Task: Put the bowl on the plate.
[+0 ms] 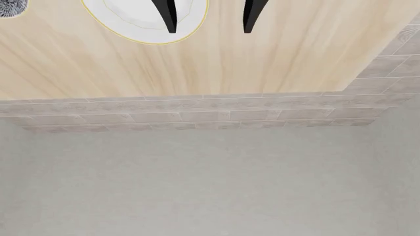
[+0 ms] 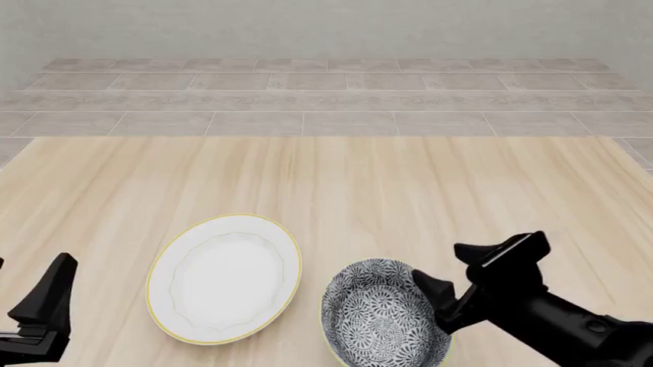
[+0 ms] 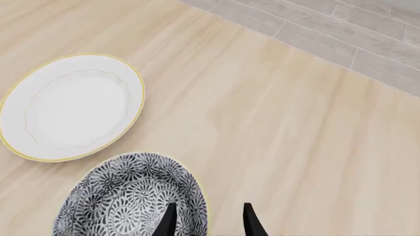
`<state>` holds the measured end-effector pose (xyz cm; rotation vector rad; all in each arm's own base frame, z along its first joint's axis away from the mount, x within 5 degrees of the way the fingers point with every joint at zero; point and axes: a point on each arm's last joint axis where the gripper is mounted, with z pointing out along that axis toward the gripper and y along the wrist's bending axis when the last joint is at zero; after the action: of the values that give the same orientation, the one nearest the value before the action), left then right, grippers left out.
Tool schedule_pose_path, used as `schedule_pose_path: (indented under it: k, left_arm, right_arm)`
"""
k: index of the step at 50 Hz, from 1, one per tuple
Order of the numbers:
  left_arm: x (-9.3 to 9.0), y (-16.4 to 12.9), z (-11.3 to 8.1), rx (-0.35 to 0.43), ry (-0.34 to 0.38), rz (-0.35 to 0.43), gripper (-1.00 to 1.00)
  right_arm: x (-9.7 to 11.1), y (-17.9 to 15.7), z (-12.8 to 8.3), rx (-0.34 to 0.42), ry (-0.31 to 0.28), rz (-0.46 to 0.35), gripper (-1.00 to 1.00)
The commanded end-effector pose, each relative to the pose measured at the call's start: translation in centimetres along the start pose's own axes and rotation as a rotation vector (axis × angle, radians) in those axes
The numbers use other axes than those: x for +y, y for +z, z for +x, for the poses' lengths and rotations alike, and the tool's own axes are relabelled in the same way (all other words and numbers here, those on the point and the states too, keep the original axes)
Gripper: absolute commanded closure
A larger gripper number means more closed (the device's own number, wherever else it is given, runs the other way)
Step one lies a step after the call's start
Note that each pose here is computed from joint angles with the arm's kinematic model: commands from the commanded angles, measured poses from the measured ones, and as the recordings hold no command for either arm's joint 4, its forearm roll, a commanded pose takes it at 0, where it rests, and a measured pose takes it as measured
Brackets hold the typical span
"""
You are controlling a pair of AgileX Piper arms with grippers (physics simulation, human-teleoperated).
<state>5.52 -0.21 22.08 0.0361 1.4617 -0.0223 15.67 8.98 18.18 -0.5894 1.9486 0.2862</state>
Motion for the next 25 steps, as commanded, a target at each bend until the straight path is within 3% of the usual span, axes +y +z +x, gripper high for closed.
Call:
schedule_pose_path:
  k: [1,25]
  left_arm:
    - [0.0,0.0,0.0,0.001,0.002,0.001,-1.00]
    - [0.0,0.0,0.0,0.001,0.006,0.000,-1.00]
  right_arm:
    - [0.1,0.4,0.5,0.023,0.001,-0.006,-1.00]
    - [0.2,1.1,1.7,0.055,0.003,-0.009,-1.00]
